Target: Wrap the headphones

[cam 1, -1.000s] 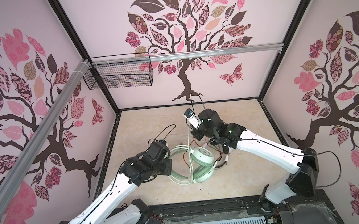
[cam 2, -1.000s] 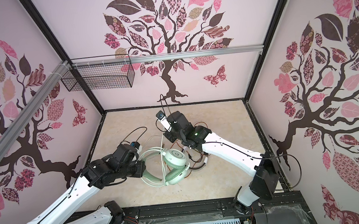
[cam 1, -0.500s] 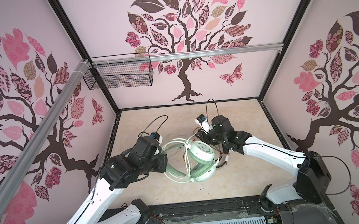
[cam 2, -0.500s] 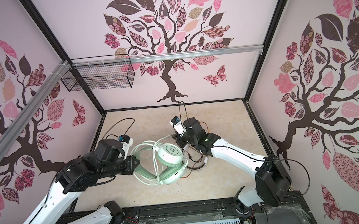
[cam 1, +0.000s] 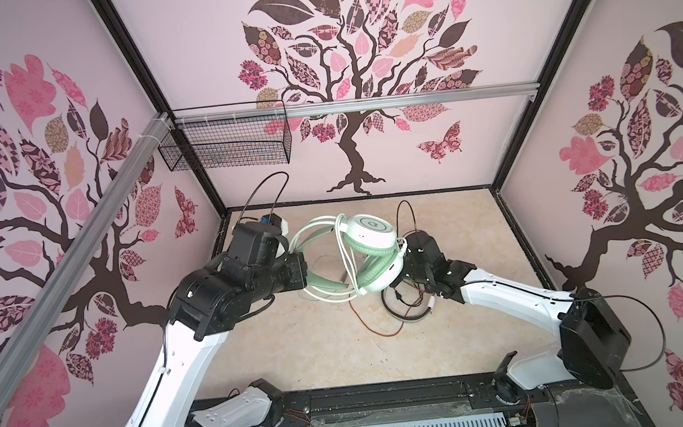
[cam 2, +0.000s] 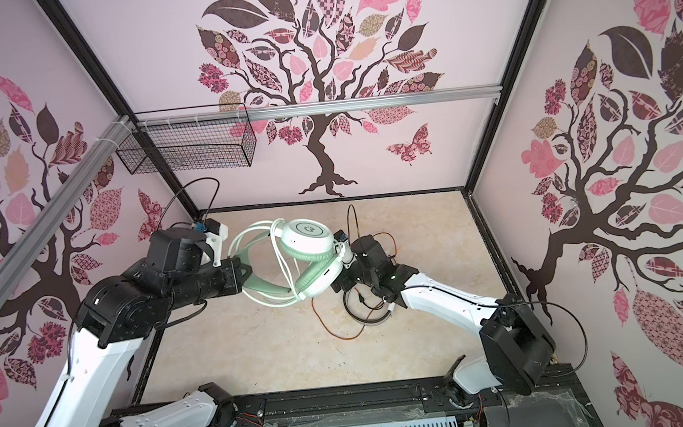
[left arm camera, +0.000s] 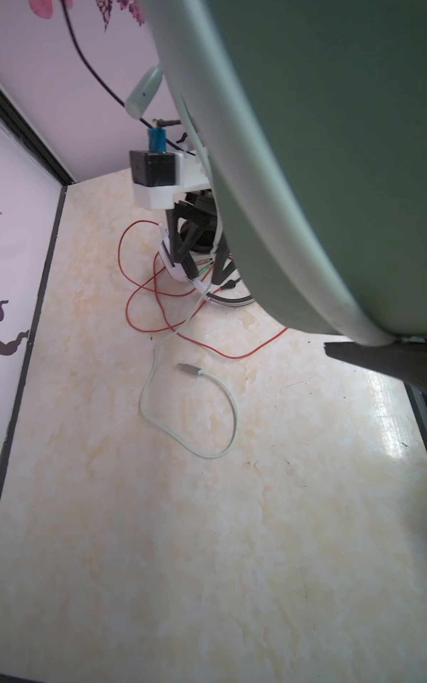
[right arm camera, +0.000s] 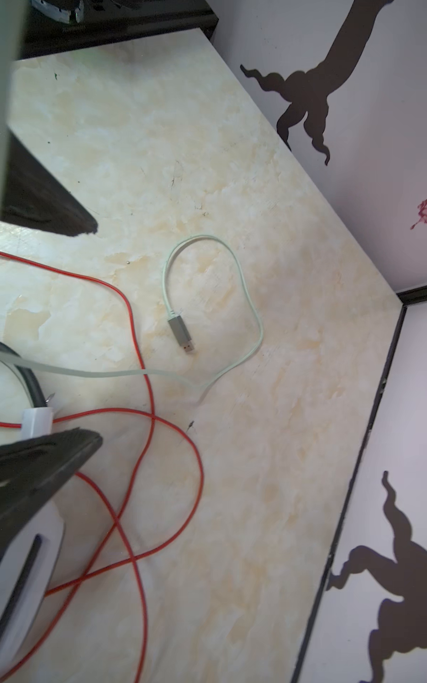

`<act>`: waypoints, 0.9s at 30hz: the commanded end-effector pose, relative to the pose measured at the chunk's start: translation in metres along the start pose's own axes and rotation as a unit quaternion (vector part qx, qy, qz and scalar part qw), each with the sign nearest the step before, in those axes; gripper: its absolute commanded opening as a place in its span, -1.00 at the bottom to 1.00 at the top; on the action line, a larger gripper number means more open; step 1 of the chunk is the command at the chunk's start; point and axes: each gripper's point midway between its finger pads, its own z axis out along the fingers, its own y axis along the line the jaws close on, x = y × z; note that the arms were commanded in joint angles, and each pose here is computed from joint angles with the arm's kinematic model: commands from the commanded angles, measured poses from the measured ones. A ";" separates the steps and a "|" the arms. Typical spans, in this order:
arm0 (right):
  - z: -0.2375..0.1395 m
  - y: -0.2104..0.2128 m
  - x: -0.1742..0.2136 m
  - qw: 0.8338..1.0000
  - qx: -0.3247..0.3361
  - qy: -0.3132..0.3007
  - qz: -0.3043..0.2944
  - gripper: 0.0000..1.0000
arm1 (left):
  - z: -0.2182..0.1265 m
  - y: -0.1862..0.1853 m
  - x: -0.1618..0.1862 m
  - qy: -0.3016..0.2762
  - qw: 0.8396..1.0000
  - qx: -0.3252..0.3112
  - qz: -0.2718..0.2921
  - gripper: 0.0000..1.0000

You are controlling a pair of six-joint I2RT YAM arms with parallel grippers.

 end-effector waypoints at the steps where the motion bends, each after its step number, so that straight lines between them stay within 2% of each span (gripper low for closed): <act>1: -0.023 -0.005 -0.015 0.998 0.015 -0.049 0.033 0.75 | -0.013 -0.017 -0.037 -0.062 0.998 0.029 -0.010 -1.00; 4: -0.035 -0.002 -0.008 0.996 0.006 -0.066 0.062 0.81 | -0.002 -0.019 -0.050 -0.071 0.997 0.016 -0.008 -1.00; 11: -0.050 0.003 0.013 0.988 -0.021 -0.076 0.130 0.80 | 0.039 -0.018 -0.074 -0.072 0.997 -0.011 -0.005 -1.00; 21: -0.029 -0.011 0.059 0.982 -0.001 -0.046 0.185 0.75 | 0.090 0.005 -0.124 -0.073 0.995 -0.001 -0.064 -1.00; 27: -0.007 -0.015 0.050 0.979 0.012 -0.033 0.202 0.70 | 0.102 0.023 -0.151 -0.086 0.994 -0.028 -0.068 -1.00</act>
